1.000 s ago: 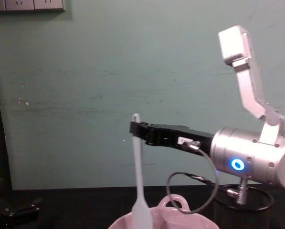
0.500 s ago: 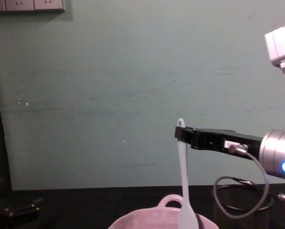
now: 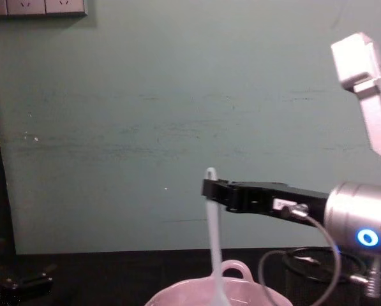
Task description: Use the one hand to pick up the spoon and stir the clear water in the bowl.
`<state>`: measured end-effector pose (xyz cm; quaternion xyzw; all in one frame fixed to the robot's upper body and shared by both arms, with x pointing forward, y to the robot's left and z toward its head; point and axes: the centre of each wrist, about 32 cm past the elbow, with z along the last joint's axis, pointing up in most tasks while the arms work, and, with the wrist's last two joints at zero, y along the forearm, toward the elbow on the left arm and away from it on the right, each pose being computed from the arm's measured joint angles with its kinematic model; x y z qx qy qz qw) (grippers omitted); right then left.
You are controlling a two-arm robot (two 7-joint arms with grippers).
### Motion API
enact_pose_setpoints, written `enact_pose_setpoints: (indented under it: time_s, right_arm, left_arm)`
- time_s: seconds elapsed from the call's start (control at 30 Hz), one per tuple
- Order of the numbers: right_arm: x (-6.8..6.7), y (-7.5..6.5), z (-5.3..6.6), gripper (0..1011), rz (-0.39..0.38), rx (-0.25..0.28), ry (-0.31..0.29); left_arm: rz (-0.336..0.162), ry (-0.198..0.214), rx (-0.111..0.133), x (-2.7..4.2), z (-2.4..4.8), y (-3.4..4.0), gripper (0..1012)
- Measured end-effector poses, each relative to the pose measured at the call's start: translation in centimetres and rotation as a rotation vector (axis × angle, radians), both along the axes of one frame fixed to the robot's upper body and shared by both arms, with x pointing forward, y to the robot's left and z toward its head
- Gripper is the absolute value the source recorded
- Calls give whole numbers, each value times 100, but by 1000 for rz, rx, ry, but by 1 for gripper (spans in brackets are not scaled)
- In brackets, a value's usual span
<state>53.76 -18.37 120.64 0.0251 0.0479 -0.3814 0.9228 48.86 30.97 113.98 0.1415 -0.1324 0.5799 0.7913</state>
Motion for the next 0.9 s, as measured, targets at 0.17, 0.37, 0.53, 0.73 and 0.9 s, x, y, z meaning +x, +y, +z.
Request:
enact_pose_setpoints:
  time_s: [0.17,0.37,0.53,0.73,0.9]
  right_arm:
    - [41,107,-15,111,30,5,7]
    - [155,281,-12,110,70,15,4]
    - [269,390,-10,111,86,17,0]
    - [391,428,-20,111,78,19,-3]
    - [449,359,-24,111,50,24,-8]
  left_arm:
    - [0,0,0,0,0,0,1011]
    - [0,0,0,0,0,0,1011]
    - [0,0,0,0,0,0,1011]
    - [0,0,0,0,0,0,1011]
    - [0,0,0,0,0,0,1011]
